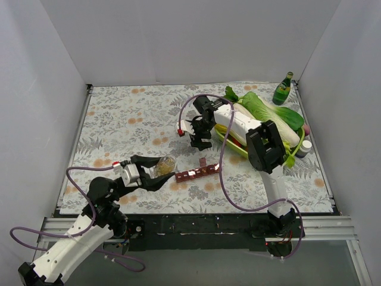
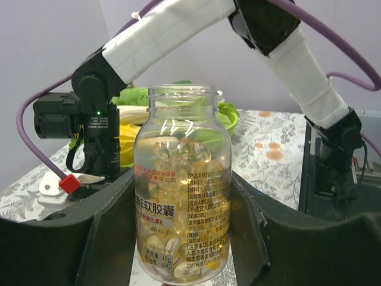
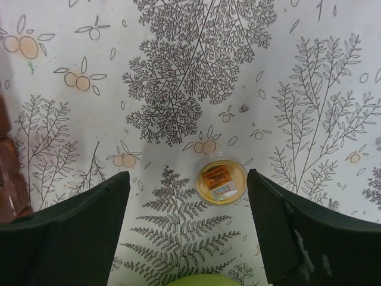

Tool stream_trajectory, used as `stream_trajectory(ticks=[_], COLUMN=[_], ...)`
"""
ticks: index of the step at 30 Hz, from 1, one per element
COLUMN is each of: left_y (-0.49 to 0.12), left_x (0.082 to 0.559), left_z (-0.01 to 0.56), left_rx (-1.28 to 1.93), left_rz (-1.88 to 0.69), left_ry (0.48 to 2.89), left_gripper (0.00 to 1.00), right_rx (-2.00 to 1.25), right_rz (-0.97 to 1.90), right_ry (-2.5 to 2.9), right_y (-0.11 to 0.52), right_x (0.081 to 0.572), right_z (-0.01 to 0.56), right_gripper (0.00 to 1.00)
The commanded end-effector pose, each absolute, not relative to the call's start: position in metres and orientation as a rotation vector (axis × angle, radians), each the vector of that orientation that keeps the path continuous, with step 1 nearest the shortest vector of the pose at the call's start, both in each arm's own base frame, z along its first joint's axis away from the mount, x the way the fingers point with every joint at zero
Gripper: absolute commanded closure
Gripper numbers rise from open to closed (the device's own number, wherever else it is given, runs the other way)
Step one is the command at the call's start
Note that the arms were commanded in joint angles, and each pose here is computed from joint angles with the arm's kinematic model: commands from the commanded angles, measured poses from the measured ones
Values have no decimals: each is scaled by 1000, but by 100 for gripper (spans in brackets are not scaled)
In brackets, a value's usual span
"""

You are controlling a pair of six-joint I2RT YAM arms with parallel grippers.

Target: Sort the pills into containers

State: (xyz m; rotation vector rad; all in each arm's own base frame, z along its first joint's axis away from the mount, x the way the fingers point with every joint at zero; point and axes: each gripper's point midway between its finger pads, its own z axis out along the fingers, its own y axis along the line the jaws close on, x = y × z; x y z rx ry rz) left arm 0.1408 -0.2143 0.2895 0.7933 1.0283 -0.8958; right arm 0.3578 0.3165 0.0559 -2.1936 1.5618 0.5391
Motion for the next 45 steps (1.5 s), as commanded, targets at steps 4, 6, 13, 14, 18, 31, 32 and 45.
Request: stream_trajectory(ticks=[4, 6, 13, 14, 18, 31, 32, 45], left_y=[-213, -212, -210, -210, -210, -211, -212, -228], left_x=[143, 143, 143, 144, 145, 143, 142, 129], left_z=[270, 269, 269, 270, 268, 267, 267, 257], left_rx=[838, 833, 820, 816, 820, 831, 836, 920], left_rz=[-860, -855, -852, -851, -848, -858, -864, -992], left_ry=[1095, 1096, 1102, 1101, 1108, 1109, 1106, 1137], left_gripper=[100, 100, 100, 100, 100, 100, 100, 100], right_rx=[-2197, -2183, -2156, -2157, -2162, -2174, -2168, -1906], right_rz=[412, 405, 390, 390, 398, 437, 442, 750], right_ry=[1572, 1579, 1599, 1600, 1621, 1688, 1693, 1495], right_y=[315, 315, 321, 320, 320, 313, 314, 341], right_x=[381, 384, 393, 394, 393, 384, 384, 329], right_z=[51, 50, 44, 43, 35, 24, 26, 183], right_gripper=[21, 22, 22, 22, 25, 52, 56, 80])
